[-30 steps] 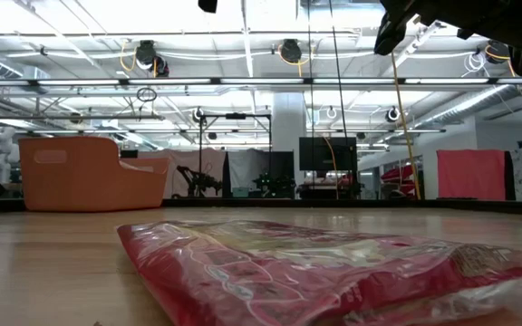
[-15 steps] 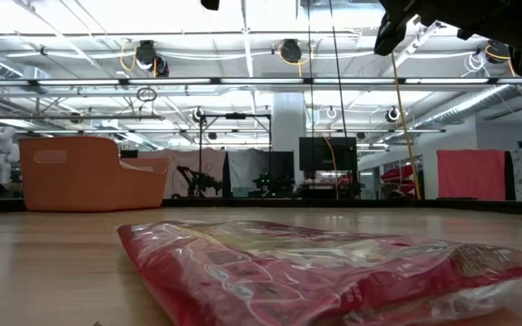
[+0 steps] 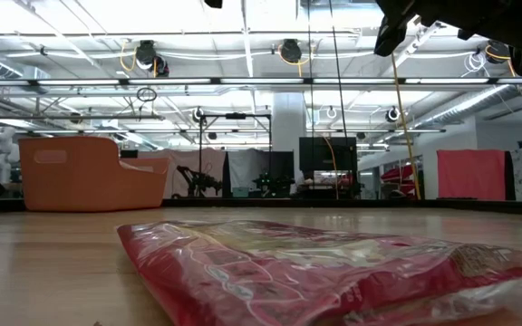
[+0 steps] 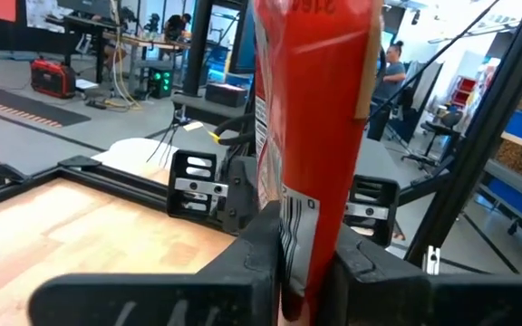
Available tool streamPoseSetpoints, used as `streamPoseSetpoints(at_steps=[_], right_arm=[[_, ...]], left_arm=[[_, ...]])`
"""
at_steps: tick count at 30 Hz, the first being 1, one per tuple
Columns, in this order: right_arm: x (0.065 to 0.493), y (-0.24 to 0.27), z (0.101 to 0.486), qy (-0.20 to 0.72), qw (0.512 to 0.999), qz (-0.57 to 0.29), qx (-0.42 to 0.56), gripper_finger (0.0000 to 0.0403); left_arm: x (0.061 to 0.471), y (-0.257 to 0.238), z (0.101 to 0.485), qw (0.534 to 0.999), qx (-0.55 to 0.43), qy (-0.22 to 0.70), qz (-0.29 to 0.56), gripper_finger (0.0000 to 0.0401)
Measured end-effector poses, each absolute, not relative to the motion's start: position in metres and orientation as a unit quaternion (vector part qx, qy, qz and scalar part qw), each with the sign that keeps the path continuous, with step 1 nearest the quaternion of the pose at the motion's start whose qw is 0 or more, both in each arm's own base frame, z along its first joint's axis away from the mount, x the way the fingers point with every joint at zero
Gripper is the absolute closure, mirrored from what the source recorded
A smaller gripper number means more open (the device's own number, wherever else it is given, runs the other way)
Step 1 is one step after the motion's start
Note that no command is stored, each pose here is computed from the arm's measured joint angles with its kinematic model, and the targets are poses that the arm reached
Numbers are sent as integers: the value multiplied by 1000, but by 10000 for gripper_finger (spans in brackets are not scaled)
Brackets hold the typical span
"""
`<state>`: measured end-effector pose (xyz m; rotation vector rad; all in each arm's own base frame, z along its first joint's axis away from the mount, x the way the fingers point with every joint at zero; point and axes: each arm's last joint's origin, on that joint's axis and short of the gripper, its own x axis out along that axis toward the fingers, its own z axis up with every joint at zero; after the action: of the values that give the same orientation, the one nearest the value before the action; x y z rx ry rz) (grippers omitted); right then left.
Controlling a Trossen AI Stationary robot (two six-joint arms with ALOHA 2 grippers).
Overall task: Sort popcorn bags into baskets
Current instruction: Put the red popcorn bag into the orange bin
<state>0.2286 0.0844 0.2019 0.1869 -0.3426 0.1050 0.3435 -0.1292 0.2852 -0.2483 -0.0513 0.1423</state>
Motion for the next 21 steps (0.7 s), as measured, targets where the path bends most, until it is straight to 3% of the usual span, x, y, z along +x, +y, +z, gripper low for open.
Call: streamPoseSetpoints(at_steps=[10,15,21], right_arm=[[227,83,199,-163,980,52,101,209],[222,80,191,-150,984,38,89,183],[218,79,186,-139,986,38,84,181]], left_arm=[[328,-118,303,989,-140,11,49,385],[306,-102,325,986,-154,29,62,372],[280,-79,342,980,-164,59,93,381]])
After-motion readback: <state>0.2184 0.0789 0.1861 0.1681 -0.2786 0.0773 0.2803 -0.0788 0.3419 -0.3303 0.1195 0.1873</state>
